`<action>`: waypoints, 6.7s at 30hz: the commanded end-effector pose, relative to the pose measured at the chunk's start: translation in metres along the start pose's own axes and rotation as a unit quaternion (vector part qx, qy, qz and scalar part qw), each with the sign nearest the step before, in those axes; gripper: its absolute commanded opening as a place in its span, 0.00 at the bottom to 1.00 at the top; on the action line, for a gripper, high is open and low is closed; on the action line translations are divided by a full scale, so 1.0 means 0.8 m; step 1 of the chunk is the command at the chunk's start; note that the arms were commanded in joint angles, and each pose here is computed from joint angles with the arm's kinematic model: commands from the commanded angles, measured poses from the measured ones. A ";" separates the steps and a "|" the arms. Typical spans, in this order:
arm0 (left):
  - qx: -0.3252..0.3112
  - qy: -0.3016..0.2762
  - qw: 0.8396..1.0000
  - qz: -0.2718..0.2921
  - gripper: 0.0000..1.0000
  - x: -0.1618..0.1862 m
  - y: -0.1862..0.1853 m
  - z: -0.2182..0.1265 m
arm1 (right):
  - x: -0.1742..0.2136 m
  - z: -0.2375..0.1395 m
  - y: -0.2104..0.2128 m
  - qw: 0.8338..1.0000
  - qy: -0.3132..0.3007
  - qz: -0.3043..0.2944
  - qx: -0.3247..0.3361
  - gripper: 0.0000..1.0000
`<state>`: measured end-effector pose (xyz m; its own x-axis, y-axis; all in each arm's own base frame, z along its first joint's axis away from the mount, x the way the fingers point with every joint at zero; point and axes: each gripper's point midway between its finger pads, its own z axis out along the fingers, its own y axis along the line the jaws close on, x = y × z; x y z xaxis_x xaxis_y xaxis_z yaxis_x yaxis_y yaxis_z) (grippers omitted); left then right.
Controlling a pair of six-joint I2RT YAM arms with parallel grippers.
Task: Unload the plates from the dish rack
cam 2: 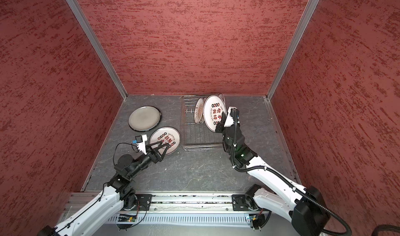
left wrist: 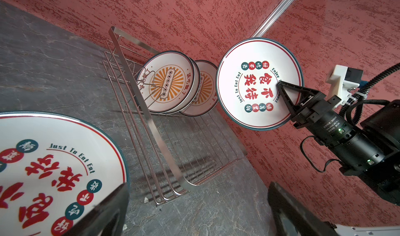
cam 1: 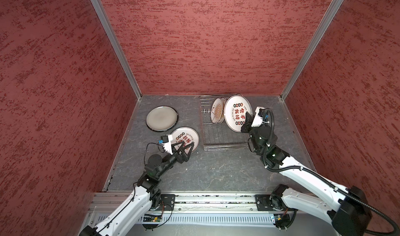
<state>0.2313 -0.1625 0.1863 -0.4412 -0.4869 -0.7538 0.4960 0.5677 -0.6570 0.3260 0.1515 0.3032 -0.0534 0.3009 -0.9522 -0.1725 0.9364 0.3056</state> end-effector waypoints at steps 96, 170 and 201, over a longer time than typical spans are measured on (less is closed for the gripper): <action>0.185 0.006 0.980 0.069 0.00 0.021 -0.109 -0.022 | 0.062 -0.095 0.187 0.850 0.018 0.110 -0.515 0.95; -0.242 0.007 0.913 -0.327 0.00 0.023 0.133 -0.029 | 0.195 0.022 0.259 0.923 0.183 -0.073 -0.331 0.99; -0.301 0.018 0.886 -0.352 0.14 0.041 0.172 -0.021 | 0.206 0.021 0.264 0.923 0.187 -0.092 -0.323 0.99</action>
<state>0.2552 -0.0871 0.0490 -0.5247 -0.8427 -0.1209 -0.4622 0.4012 -0.7908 0.2980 0.3996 0.1976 -0.3206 -0.0621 -0.9452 -0.7506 0.6253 0.2135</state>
